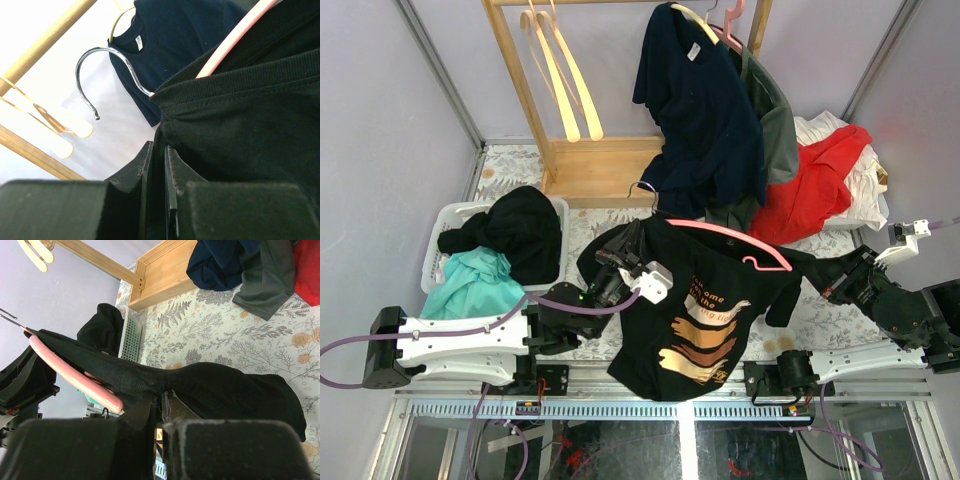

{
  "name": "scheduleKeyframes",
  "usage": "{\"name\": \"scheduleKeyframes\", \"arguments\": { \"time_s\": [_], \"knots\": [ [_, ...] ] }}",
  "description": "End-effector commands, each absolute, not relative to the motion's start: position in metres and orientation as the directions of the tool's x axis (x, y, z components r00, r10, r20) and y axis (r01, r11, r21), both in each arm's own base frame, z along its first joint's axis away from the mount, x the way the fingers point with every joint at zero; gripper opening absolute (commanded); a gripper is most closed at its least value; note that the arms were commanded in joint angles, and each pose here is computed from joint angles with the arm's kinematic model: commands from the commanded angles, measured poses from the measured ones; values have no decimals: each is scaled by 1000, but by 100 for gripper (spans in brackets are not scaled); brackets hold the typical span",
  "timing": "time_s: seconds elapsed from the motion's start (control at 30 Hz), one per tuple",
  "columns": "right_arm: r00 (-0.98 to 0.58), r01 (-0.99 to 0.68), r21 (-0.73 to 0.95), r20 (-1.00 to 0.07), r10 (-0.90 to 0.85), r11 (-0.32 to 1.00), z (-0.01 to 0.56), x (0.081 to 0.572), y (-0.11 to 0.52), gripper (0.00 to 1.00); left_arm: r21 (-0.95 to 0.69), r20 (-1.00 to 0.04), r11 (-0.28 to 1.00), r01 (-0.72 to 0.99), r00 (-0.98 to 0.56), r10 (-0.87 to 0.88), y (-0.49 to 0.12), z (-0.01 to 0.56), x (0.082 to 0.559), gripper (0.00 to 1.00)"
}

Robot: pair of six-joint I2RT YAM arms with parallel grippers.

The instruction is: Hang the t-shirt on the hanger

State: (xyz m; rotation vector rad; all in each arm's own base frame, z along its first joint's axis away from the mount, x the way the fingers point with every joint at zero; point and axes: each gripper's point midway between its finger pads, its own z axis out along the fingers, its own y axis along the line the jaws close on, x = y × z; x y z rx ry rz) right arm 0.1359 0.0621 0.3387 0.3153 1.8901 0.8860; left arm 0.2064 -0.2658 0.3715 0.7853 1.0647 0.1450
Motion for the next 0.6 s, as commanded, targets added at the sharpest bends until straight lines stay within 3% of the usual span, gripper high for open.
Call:
{"name": "scheduleKeyframes", "arguments": {
  "time_s": [0.0,0.27,0.57],
  "knots": [
    [-583,-390,702,-689,430,596,352,124,96,0,386,-838,915,114,458,296,-209,426,218,0],
    [-585,-395,701,-690,425,594,355,121,100,0,310,-844,940,141,496,204,-215,440,219,0],
    [-584,-401,704,-689,428,586,360,119,105,0,355,-806,933,66,528,269,-231,439,226,0]
  ]
}}
